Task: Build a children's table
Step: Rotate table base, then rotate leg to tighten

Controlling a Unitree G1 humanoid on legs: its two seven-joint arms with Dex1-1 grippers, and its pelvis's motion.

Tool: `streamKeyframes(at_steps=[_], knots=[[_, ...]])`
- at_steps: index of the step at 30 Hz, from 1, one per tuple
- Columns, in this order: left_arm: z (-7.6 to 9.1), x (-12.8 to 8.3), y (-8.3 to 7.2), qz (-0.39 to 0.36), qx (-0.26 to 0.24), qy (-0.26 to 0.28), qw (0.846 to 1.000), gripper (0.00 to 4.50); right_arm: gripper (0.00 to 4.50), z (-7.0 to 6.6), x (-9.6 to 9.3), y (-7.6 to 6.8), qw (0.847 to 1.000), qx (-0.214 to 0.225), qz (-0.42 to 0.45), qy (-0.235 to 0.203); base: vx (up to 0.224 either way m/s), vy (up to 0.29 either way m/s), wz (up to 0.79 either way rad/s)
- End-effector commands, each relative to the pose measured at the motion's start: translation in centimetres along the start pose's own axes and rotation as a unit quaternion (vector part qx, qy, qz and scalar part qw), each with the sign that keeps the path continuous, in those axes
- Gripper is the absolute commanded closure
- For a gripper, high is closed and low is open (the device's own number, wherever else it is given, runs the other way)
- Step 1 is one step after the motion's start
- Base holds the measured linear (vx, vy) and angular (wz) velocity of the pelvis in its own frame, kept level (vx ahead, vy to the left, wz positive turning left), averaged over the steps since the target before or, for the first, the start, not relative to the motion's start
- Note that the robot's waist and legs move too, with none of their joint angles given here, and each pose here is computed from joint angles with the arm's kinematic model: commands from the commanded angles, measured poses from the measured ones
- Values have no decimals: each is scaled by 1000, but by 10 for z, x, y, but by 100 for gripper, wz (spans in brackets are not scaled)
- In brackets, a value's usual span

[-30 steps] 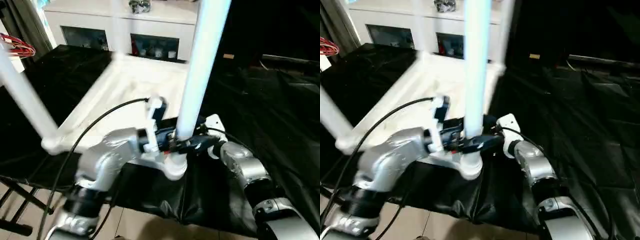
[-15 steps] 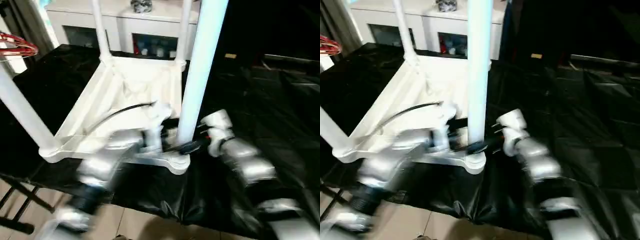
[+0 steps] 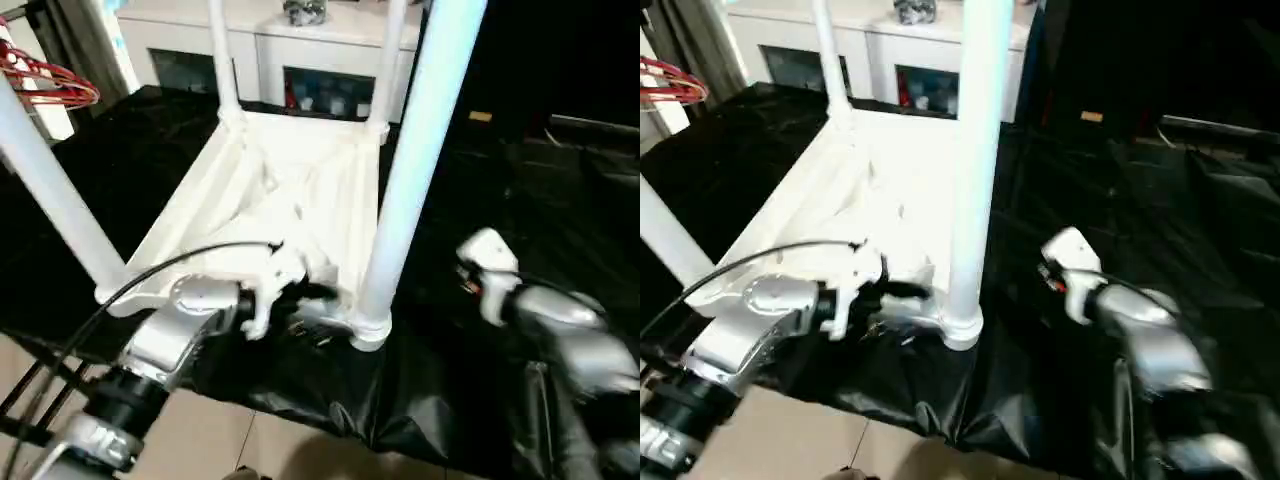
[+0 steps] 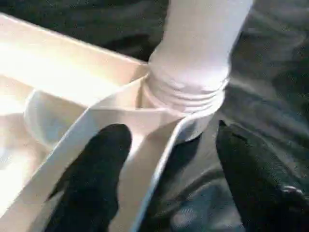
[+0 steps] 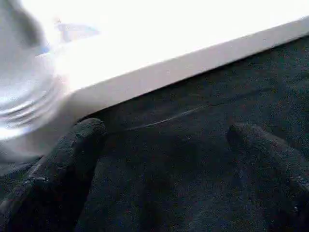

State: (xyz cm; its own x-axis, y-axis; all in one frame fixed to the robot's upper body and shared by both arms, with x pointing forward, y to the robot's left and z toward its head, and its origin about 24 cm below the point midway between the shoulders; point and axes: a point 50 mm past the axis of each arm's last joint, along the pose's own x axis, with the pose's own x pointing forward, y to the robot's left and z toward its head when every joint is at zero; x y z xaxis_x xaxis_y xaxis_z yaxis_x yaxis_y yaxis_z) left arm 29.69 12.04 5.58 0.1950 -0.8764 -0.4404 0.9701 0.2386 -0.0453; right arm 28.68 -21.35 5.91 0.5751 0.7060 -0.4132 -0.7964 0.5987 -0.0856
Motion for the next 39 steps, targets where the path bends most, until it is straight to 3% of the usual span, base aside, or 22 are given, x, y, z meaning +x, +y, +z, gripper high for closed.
streamKeyframes(at_steps=[1,2,8,32,39], knots=[[1,-2,5,-1,13,16,1000,139,0,6,-5,3,1000,0,27,1,0,0,0],[0,-3,7,1,15,20,1000,165,0,6,-6,4,999,4,38,3,0,0,0],[0,-7,17,-27,29,37,999,202,0,6,-14,17,995,12,92,24,0,0,0],[-7,-10,35,-84,28,93,992,392,0,6,-21,27,992,27,119,44,0,0,0],[-5,-8,38,-52,7,60,997,439,0,8,-16,29,992,35,117,32,0,0,0]])
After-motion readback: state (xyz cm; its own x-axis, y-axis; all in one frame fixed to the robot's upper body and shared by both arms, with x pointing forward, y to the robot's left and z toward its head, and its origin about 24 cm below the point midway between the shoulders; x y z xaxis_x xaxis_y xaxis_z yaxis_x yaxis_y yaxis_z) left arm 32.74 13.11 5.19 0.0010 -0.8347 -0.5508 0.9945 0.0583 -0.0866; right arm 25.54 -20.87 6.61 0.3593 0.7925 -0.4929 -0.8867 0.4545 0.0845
